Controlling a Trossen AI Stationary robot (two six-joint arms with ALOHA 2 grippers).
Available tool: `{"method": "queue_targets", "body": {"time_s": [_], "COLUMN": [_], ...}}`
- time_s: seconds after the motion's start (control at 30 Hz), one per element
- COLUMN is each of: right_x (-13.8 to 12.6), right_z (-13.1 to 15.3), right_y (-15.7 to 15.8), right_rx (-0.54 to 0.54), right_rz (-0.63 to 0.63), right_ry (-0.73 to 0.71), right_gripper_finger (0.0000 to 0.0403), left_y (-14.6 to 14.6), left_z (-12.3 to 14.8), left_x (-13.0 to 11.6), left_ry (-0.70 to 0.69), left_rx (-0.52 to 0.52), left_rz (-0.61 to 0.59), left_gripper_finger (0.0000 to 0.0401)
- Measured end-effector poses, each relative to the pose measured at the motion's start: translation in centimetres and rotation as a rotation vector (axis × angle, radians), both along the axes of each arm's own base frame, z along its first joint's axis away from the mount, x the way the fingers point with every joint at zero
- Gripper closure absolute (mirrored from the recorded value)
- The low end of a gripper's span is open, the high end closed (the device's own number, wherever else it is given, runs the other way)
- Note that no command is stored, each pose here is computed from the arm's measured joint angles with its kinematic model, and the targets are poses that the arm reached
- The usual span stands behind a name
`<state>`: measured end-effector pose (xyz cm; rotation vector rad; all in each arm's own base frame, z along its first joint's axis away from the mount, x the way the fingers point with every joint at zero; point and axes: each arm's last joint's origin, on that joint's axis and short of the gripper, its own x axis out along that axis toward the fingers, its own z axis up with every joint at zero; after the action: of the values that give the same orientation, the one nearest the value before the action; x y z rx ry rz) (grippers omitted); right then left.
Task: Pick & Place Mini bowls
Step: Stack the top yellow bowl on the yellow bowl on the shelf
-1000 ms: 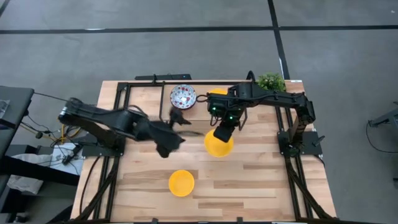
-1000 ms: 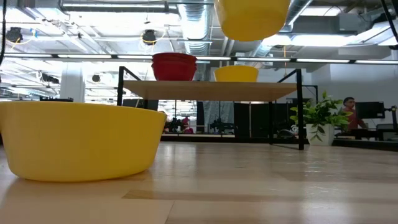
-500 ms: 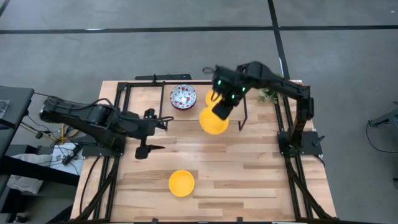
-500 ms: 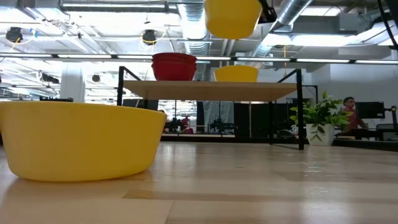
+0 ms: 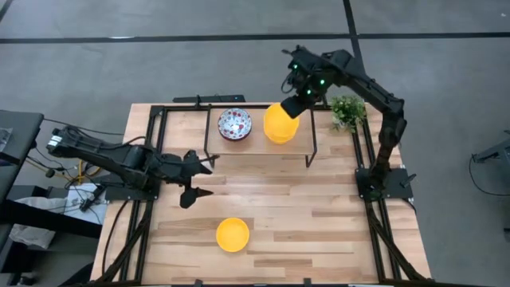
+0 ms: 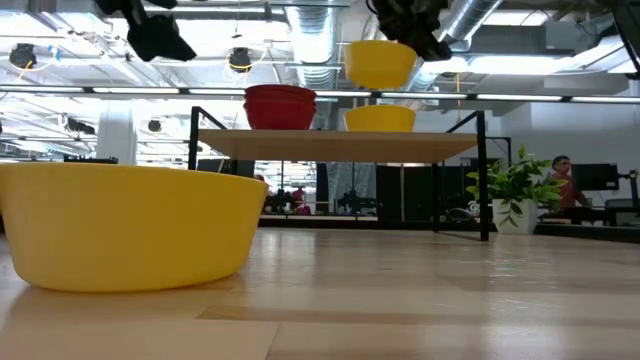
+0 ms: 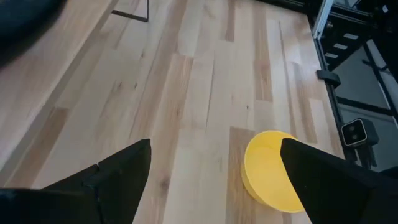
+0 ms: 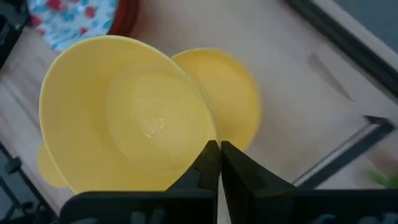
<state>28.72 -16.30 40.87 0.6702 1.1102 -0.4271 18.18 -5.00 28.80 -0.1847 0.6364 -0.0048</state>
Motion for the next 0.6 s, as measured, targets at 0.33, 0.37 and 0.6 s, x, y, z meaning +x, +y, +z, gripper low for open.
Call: {"method": "queue_targets", "body": {"time_s": [0.33,0.37,0.6], "right_x": [-0.8,-0.7,0.6], "right_z": [-0.9,-1.1,-2.9], "right_y": [-2.8,-3.1,-4.0], "right_rx": [-0.012,-0.012,0.004], "right_rz": [-0.009,-0.002,0.041], "right_ry": [0.02,0.027,0.07], "right_gripper_finger": [0.0403,0.0403,0.0403], "left_y": [0.0,0.0,-0.1], "left_z": [-1.4,-1.4,-1.3], "left_x": [0.1,0.1,0.2], "left_ry": [-0.001,-0.005,-0.016], "left_rx": [-0.002,-0.003,-0.006], "left_rz": [0.002,0.002,0.002], "left_gripper_finger": [0.0045,0.0045,0.0045]}}
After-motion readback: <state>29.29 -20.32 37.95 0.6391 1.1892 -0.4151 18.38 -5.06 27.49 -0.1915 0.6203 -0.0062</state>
